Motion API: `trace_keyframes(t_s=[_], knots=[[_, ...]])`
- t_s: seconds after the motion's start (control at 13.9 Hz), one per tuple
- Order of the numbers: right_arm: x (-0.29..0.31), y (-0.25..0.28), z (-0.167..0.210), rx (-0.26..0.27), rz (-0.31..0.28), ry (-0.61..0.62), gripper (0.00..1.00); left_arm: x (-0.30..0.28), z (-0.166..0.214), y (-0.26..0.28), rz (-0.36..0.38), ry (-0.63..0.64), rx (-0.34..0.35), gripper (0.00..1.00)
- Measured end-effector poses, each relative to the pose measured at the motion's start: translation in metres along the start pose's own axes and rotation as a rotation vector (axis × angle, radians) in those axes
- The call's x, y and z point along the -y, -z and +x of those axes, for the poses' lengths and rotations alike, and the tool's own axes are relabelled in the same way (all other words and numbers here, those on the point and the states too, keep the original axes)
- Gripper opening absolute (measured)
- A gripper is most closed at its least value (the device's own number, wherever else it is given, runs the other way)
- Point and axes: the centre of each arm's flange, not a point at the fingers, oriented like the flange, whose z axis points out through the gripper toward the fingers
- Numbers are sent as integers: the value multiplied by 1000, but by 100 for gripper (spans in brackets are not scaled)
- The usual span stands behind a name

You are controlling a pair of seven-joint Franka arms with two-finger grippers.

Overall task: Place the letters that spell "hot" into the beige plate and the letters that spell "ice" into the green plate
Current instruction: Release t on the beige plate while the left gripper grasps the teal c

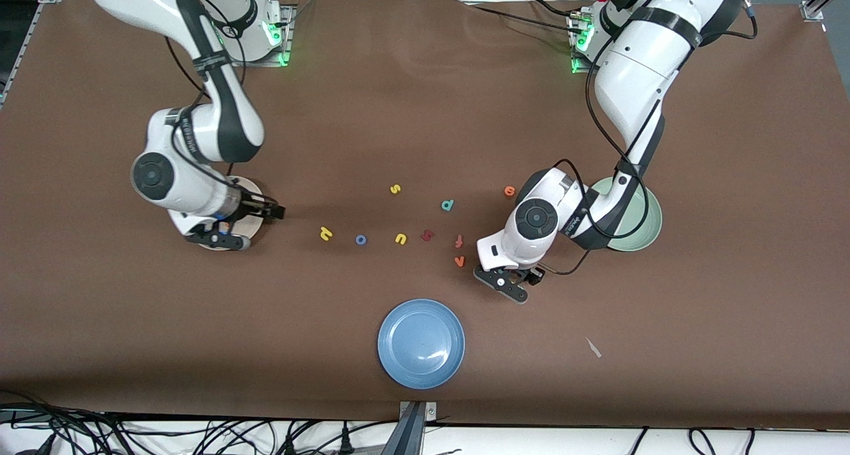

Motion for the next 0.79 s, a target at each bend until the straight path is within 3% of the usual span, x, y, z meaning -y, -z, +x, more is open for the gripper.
trace_keyframes(t_s=[0.22,0.29,0.5,0.58,0.79], knots=[[61,2,-13,-34,25,-125,100,-2,-1,-6,-2,-2,8,67],[76,-3,-15,-44,27,-158,100,-2,-1,-5,-3,-3,4,62],[118,-32,-20,-71,31,-215,100,-3,2,-2,-4,-4,-8,27],[128,-43,-21,-78,30,-224,100,-2,3,0,-3,-2,-13,21],[155,-63,-21,-91,33,-248,100,12,10,19,8,16,-40,21]])
